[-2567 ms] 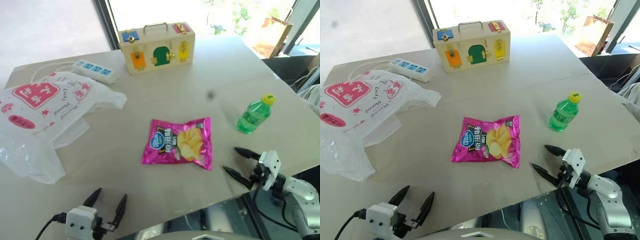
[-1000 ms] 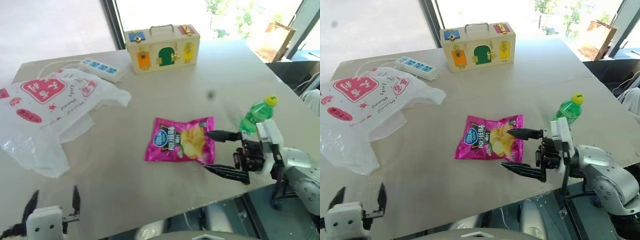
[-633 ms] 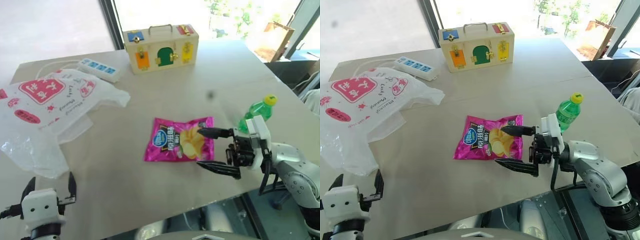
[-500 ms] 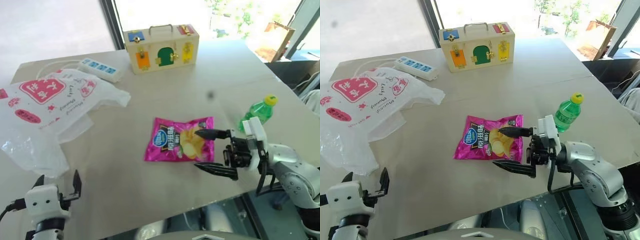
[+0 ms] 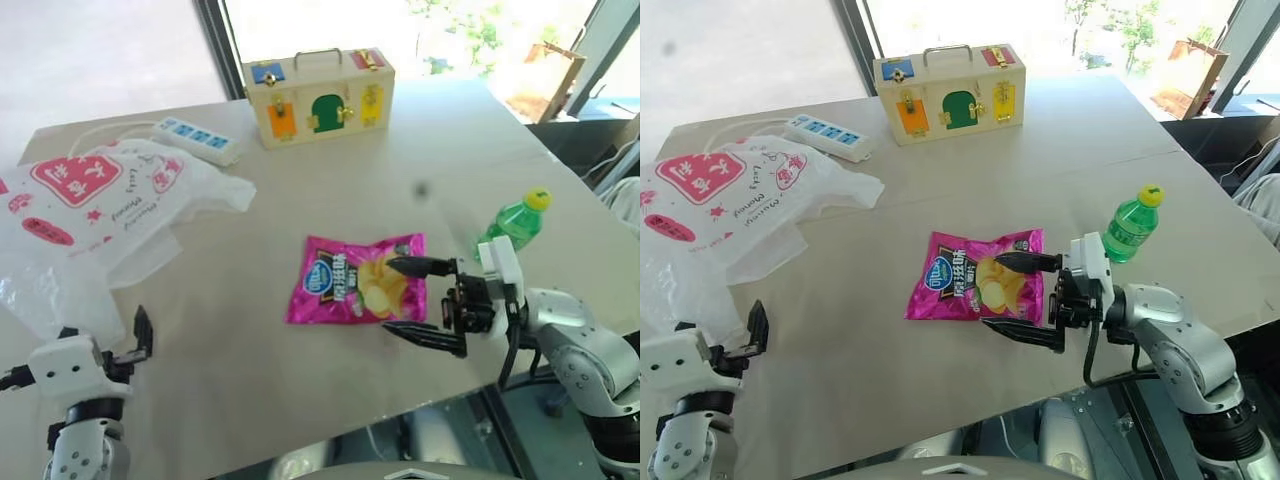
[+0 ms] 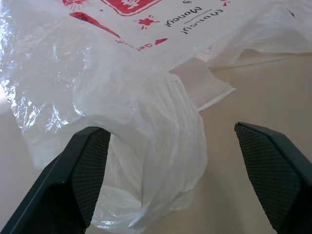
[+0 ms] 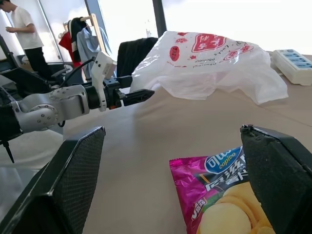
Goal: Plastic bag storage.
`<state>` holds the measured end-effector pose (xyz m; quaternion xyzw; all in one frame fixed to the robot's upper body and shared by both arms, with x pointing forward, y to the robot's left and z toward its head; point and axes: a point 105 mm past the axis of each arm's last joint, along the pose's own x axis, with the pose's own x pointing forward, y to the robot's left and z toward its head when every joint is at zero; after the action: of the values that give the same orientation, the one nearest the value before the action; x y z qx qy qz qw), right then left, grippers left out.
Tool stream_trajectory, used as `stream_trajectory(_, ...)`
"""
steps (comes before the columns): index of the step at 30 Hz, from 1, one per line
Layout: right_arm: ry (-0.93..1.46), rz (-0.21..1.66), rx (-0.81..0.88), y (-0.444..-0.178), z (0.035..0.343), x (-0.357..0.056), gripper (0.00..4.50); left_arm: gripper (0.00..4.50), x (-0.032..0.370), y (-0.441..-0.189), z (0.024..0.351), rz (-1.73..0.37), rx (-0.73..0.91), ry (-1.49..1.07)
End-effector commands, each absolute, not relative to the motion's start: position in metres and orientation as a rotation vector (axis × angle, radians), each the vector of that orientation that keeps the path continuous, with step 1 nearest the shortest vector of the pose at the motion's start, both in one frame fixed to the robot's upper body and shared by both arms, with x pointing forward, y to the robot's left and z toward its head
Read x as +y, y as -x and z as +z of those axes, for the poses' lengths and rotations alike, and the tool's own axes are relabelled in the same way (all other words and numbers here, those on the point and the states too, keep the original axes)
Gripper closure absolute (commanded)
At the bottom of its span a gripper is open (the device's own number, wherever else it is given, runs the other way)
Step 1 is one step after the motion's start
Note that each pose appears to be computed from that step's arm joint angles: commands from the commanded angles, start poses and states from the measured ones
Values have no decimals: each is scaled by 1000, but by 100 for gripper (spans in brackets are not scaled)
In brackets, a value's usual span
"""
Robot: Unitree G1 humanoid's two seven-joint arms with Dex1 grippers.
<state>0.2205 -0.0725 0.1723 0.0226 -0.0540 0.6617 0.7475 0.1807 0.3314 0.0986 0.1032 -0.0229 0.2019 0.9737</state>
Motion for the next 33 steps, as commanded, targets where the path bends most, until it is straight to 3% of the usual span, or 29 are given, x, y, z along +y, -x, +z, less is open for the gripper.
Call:
stream_trajectory(1,-33,1467,-164,-217,178,-70,1,22,348,-175,106,503,-60,-204)
stream_trajectory(6,-25,1462,-164,-218,175,-72,1,22,345,-176,111,501,-77,-210)
stream_trajectory(7,-24,1461,-164,-218,175,-72,0,45,344,-176,112,498,-80,-219)
stream_trajectory(10,-20,1459,-166,-218,174,-71,0,141,345,-174,112,513,-83,-217)
stream_trajectory(17,-18,1440,-166,-220,173,-73,0,446,340,-182,115,482,-97,-197)
stream_trajectory(24,-6,1206,-123,-259,169,-87,0,446,312,-209,122,318,-145,-87)
stream_trajectory(28,-33,999,-37,-293,168,-112,0,446,267,-234,133,72,-190,62)
stream_trajectory(33,-82,912,92,-296,152,-119,0,446,262,-237,135,10,-200,168)
